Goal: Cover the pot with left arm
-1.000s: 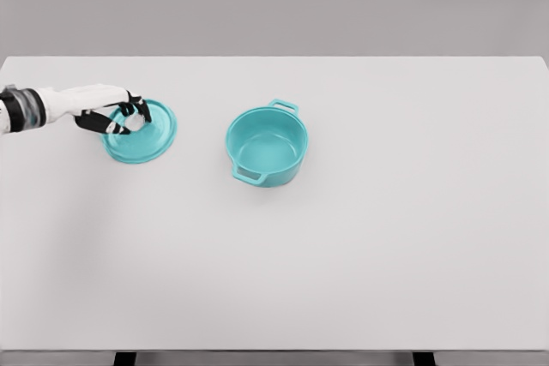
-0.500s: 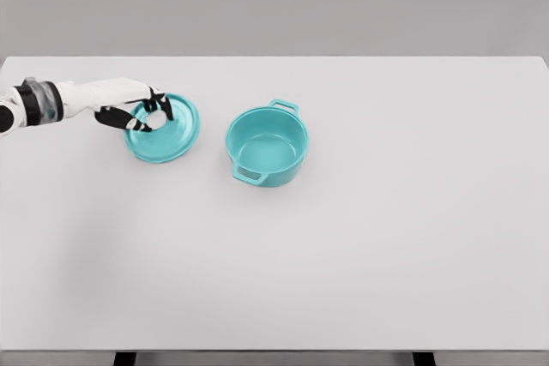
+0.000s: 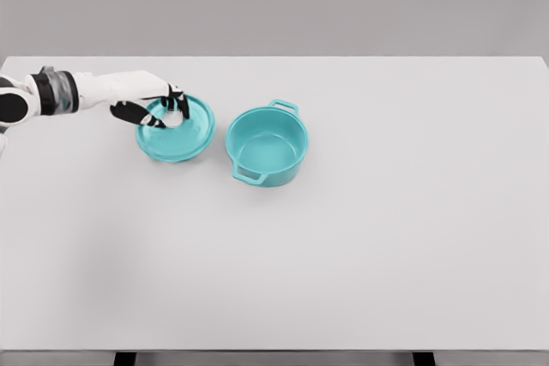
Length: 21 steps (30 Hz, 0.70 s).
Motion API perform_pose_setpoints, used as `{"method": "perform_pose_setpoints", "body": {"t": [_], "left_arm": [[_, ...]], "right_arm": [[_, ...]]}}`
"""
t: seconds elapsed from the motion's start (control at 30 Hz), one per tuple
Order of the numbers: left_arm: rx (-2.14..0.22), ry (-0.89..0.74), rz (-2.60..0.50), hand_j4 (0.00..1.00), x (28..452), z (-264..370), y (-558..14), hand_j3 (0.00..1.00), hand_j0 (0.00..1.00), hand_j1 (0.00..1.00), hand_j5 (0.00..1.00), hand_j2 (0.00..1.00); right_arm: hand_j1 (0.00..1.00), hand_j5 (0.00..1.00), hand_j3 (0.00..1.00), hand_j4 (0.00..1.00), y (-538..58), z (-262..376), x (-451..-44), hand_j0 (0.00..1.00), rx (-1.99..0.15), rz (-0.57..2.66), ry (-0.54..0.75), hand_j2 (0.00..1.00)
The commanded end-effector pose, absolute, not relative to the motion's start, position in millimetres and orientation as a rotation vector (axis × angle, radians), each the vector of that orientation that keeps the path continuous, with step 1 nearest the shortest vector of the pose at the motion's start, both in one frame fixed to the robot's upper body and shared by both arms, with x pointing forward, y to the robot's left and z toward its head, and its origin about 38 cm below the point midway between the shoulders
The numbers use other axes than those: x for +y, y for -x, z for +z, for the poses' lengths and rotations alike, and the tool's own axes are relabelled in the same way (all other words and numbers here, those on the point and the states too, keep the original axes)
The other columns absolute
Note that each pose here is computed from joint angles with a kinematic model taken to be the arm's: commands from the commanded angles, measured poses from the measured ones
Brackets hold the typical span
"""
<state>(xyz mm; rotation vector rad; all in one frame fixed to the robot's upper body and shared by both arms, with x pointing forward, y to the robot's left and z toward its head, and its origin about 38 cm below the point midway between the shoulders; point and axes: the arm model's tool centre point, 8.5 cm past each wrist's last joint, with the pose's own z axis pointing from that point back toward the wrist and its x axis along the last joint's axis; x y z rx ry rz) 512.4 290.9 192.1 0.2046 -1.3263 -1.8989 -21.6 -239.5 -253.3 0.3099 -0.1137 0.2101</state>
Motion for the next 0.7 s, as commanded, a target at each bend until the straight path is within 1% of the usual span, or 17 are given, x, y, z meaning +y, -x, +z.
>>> {"method": "perform_pose_setpoints", "body": {"t": [0.0,0.5,0.67], "left_arm": [[-1.334,-0.189,-1.908,0.51,285.1,191.6,-510.6,0.51,0.51,0.51,0.51,0.51],[-1.422,-0.185,-1.898,0.51,273.0,219.6,-515.6,0.51,0.51,0.51,0.51,0.51],[-1.411,-0.161,-1.927,0.51,262.8,215.5,-514.7,0.51,0.51,0.51,0.51,0.51]], "right_arm": [[1.0,1.0,1.0,1.0,21.6,-253.3,-239.5,1.0,-0.114,0.21,-0.31,1.0],[1.0,1.0,1.0,1.0,21.6,-253.3,-239.5,1.0,-0.114,0.212,-0.31,1.0],[1.0,1.0,1.0,1.0,21.6,-253.3,-239.5,1.0,-0.114,0.21,-0.31,1.0]]}}
